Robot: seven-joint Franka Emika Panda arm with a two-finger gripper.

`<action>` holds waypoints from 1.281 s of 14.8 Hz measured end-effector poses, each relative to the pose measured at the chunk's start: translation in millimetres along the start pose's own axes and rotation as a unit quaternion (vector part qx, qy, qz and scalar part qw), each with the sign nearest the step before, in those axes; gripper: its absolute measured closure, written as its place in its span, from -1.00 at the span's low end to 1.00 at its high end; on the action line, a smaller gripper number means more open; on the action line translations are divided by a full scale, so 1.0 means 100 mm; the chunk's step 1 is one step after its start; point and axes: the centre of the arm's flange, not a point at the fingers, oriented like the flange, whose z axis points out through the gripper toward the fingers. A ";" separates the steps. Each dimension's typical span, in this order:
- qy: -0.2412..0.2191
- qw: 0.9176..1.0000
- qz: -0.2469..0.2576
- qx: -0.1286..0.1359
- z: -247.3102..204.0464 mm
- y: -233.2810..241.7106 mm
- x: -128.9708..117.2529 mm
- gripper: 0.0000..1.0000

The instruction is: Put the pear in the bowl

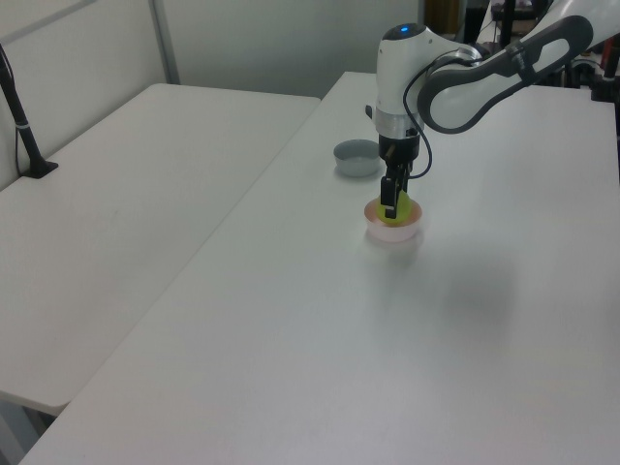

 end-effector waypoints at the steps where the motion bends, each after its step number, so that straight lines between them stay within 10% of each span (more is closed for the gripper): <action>1: 0.000 1.000 0.001 0.000 0.00 0.00 0.00 -0.68; 3: 0.001 1.000 0.002 0.000 -0.01 0.00 0.01 -1.00; 9: 0.013 1.000 0.007 -0.001 -0.18 0.04 0.03 -1.00; 19: 0.006 0.998 0.052 -0.032 -1.84 0.62 -0.47 -1.00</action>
